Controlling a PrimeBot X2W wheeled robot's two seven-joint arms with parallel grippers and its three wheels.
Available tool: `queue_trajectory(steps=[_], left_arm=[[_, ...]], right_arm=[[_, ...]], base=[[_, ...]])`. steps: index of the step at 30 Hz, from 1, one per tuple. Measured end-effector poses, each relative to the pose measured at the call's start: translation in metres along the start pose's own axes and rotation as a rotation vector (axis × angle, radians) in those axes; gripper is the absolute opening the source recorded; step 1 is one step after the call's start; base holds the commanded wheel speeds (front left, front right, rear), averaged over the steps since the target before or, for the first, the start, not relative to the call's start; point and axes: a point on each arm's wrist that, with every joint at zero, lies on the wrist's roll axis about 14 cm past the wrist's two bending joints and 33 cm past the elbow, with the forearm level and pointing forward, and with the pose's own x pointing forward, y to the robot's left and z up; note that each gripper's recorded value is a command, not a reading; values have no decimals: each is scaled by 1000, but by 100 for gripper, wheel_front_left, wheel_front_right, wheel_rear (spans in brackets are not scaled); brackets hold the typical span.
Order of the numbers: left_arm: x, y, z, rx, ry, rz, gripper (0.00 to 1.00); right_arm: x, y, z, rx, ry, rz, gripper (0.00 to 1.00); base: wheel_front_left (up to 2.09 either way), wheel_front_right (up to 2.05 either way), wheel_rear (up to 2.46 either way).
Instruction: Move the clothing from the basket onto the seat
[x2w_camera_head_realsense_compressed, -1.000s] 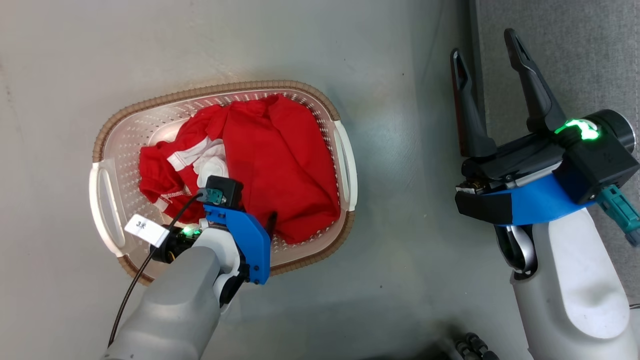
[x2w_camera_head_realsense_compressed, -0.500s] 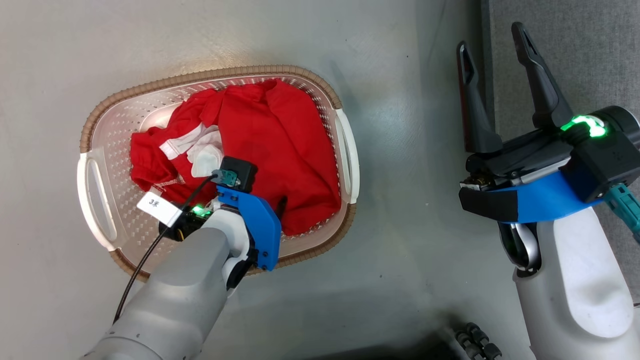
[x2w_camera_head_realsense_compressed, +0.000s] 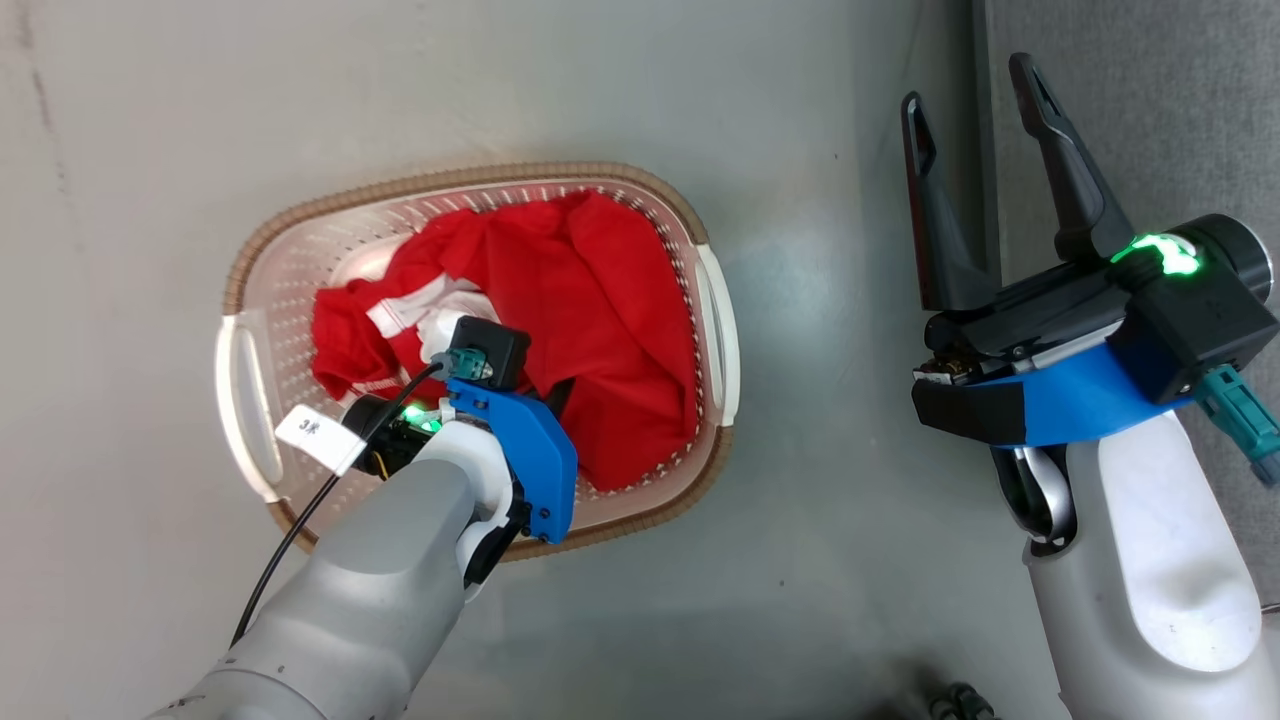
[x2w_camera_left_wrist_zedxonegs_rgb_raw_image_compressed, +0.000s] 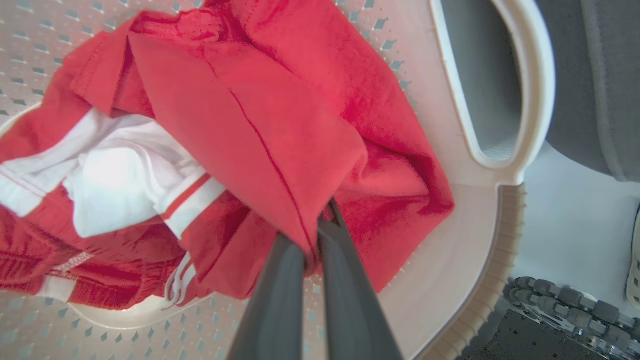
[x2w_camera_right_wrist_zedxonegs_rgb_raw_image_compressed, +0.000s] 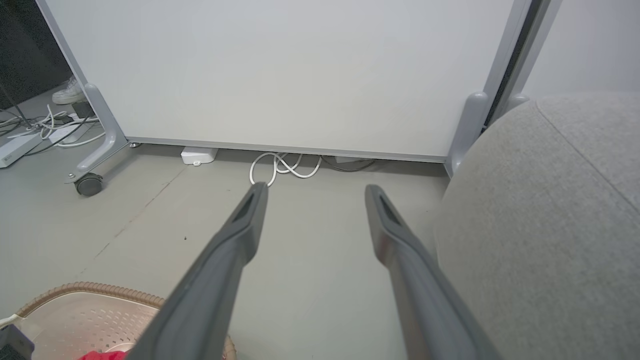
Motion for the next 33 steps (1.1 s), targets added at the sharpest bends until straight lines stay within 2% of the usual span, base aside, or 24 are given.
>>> queue_trajectory(steps=[10, 20, 32, 33], left_arm=[[-38, -7, 37, 8, -192, 36, 0], [-91, -26, 68, 59, -370, 51, 0], [-175, -44, 129, 207, -630, 94, 0], [-192, -49, 141, 235, -685, 100, 0]], right_arm=[[-5, 16, 41, -1, -67, 39, 100], [-33, 25, 81, 2, -113, 40, 100], [-77, 38, 125, 1, -180, 40, 100], [-84, 40, 133, 4, -198, 42, 100]], base=[[0, 0, 0], [0, 0, 0], [0, 0, 0], [0, 0, 0]])
